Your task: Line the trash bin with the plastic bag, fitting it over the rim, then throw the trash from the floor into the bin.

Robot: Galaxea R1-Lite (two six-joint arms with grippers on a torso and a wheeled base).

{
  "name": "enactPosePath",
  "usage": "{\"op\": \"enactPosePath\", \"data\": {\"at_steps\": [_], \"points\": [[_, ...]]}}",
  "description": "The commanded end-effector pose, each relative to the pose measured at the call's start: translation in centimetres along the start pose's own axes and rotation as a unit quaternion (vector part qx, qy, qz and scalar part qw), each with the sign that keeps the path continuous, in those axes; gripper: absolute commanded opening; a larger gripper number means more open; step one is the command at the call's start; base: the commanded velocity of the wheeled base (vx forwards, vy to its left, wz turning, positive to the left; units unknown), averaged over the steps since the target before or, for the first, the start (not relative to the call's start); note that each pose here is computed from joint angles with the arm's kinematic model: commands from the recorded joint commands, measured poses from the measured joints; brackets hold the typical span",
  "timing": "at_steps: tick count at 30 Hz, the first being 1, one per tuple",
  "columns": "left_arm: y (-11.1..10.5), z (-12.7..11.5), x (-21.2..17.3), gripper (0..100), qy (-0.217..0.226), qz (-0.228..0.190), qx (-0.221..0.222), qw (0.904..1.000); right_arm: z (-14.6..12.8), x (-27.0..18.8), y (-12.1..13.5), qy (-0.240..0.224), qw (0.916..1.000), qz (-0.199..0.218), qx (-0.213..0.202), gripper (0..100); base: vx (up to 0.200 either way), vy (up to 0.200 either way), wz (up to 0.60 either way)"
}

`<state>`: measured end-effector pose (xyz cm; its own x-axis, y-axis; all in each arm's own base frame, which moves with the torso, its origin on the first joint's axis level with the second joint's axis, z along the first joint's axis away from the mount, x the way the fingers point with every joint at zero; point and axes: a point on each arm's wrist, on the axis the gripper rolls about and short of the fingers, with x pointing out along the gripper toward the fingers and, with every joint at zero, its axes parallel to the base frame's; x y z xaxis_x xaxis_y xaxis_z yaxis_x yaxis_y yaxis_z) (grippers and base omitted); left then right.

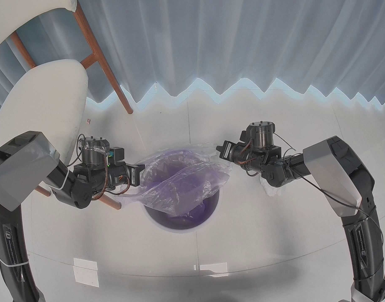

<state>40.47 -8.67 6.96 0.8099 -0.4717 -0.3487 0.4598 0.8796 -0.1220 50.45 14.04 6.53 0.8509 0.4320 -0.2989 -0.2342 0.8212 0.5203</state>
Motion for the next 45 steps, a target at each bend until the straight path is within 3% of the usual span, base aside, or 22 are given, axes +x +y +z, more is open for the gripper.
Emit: {"op": "enactPosePath", "data": {"at_steps": [1, 17, 18, 24, 29, 30, 36, 45], "points": [[0.0, -0.5, -0.1, 0, 0.008, 0.001, -0.003, 1.0000, -1.1, 0.5, -0.2, 0.012, 0.9999, -0.002, 0.001, 0, 0.000, 0.000, 0.00], [0.1, -0.5, -0.7, 0, 0.005, 0.025, -0.004, 0.9997, -2.0, -0.5, -0.5, 0.031, 0.9994, -0.016, 0.006, 0, 0.000, 0.000, 0.00], [0.2, -0.6, -0.8, 0, 0.004, 0.026, -0.005, 0.9996, -1.9, -0.8, -0.5, 0.032, 0.9993, -0.017, 0.007, 100, 0.000, 0.000, 0.00], [0.0, -1.0, -1.1, 0, -0.012, 0.025, -0.011, 0.9996, -0.5, -2.2, 0.6, 0.005, 0.9998, -0.003, 0.019, 100, 0.000, 0.000, 0.00], [-0.5, -1.6, -1.6, 0, -0.006, 0.023, -0.028, 0.9993, -0.1, -3.8, 1.0, 0.009, 0.9994, -0.006, 0.034, 100, 0.000, 0.000, 0.00], [-0.6, -1.6, -1.8, 100, -0.006, 0.023, -0.028, 0.9993, -0.2, -4.0, 1.0, 0.012, 0.9993, -0.008, 0.035, 100, 0.000, 0.000, 0.00], [-0.6, -0.8, -2.6, 100, -0.032, 0.029, -0.023, 0.9988, -0.5, -5.5, 0.9, -0.001, 0.9994, -0.004, 0.033, 100, 0.000, 0.000, 0.00], [-1.3, 2.6, -5.0, 100, -0.090, 0.027, -0.028, 0.9952, -1.3, -7.7, 1.3, -0.004, 0.9995, 0.003, 0.031, 100, 0.000, 0.000, 0.00]]}}
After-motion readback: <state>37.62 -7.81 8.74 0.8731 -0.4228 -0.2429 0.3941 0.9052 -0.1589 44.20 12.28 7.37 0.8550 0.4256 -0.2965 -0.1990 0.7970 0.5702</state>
